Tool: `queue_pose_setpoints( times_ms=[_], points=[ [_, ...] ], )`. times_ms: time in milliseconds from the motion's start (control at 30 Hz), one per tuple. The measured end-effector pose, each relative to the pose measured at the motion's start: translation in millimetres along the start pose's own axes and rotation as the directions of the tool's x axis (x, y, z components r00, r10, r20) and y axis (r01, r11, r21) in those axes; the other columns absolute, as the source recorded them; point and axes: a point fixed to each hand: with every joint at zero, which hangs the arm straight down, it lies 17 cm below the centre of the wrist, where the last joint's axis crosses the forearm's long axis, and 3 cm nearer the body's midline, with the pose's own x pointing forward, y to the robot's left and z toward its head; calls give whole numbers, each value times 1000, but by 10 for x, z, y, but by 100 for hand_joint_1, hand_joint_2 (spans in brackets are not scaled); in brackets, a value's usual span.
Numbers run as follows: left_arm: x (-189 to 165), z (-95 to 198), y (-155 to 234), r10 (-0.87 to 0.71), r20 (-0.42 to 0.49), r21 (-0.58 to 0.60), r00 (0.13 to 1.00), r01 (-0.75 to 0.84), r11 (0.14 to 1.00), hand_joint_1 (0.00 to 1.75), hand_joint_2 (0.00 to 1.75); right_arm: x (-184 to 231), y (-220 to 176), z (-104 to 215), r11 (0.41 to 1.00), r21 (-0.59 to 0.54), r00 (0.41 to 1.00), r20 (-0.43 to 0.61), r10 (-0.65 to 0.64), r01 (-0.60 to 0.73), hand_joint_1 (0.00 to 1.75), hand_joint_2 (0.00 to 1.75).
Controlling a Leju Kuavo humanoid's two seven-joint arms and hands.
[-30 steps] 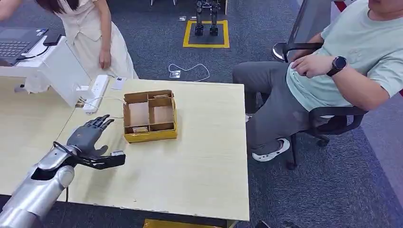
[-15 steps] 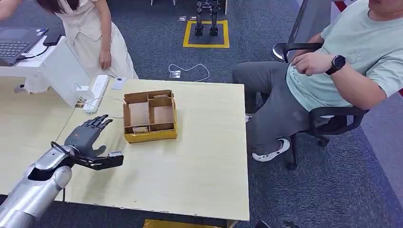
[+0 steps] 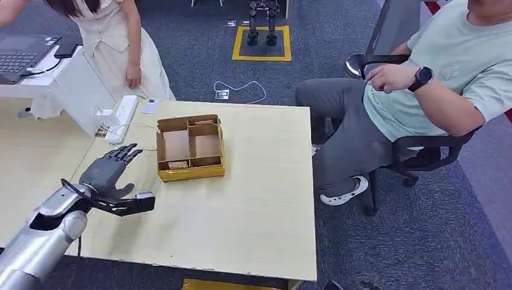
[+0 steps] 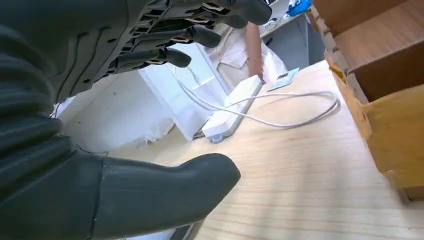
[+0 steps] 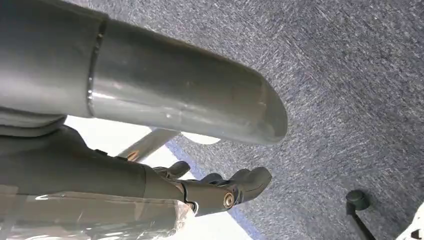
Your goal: Pass the card to the sensor for recognition and then transmit it.
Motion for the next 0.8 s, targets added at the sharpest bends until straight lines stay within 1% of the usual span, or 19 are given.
queue_pose_setpoints(
  times_ms=[133, 400, 700, 800],
  points=[
    [7, 11, 95, -15, -2, 21, 1000, 15, 1000, 0, 175, 0, 0, 0, 1000, 0, 1000, 0, 3, -3, 0, 0],
    [236, -168, 254, -46, -16, 70, 999, 47, 996, 0, 175, 49, -13, -9, 1000, 0, 1000, 5, 7, -7, 0, 0],
    [388, -246, 269, -37, 4, 74, 999, 37, 997, 0, 175, 67, -20, -11, 1000, -2, 1000, 5, 7, -7, 0, 0],
    [425, -244, 225, -28, 21, 53, 999, 27, 998, 0, 175, 68, -24, -13, 1000, -2, 1000, 5, 7, -7, 0, 0]
  ],
)
